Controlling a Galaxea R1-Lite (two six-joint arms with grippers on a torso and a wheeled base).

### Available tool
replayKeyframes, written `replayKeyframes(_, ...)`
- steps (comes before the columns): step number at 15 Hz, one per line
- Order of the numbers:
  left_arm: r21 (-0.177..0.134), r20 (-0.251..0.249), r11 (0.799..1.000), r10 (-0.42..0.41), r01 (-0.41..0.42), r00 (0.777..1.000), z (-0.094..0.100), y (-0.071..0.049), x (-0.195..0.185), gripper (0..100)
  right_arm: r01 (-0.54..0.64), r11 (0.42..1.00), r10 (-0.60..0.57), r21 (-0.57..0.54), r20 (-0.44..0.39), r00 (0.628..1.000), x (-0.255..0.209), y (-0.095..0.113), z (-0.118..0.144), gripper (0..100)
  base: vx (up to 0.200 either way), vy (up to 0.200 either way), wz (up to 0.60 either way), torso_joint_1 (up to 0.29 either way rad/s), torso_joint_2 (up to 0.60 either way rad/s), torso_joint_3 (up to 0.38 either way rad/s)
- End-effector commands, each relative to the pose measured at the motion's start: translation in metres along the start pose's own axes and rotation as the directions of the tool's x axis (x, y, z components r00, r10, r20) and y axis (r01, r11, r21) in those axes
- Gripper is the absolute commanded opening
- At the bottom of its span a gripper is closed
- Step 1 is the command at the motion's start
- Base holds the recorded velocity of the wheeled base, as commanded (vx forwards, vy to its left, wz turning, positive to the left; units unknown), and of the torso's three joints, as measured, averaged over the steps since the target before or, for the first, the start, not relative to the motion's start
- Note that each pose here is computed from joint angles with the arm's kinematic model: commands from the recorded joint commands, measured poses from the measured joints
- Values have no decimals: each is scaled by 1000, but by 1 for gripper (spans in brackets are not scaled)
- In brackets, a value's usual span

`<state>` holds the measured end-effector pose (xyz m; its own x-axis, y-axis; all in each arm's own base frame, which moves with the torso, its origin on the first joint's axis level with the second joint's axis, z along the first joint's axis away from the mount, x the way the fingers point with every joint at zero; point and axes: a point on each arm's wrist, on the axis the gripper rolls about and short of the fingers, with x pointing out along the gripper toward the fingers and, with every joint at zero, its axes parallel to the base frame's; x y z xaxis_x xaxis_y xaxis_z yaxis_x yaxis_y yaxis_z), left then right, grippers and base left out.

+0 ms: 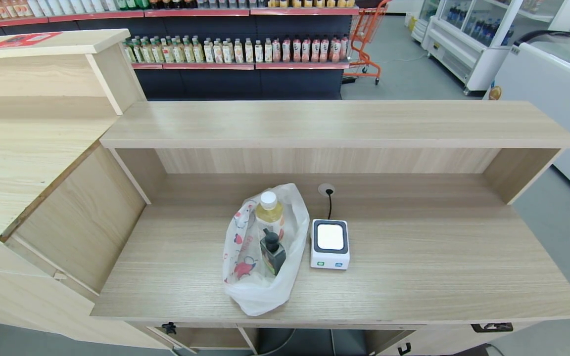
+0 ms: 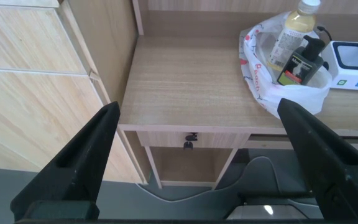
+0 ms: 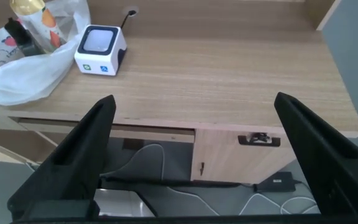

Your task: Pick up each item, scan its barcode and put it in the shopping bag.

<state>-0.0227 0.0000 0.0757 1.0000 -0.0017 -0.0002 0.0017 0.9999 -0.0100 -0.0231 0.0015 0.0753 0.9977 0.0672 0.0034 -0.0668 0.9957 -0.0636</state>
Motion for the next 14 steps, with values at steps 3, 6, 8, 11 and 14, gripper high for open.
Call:
replayKeyframes(3,18,-1,1000,-3,3,1000,0,0,0,100,-1,1000,1,-1,-6,1000,0,0,0,100,0,-133,0,3,3,2)
replayKeyframes(6,38,0,999,0,0,1000,0,0,0,100,-1,1000,1,1,-6,1000,0,0,0,100,0,-200,0,7,4,2)
replayKeyframes(8,47,0,999,0,0,1000,0,0,0,100,-1,1000,1,1,-6,1000,0,0,0,100,0,-200,0,10,0,5)
replayKeyframes(11,35,0,999,2,-2,1000,0,0,0,100,-1,1000,1,2,-6,1000,0,0,0,100,0,-133,0,3,0,2)
replayKeyframes(14,27,-1,1000,0,0,1000,0,0,0,100,1,1000,-1,2,-7,1000,0,0,0,100,0,0,0,0,0,0)
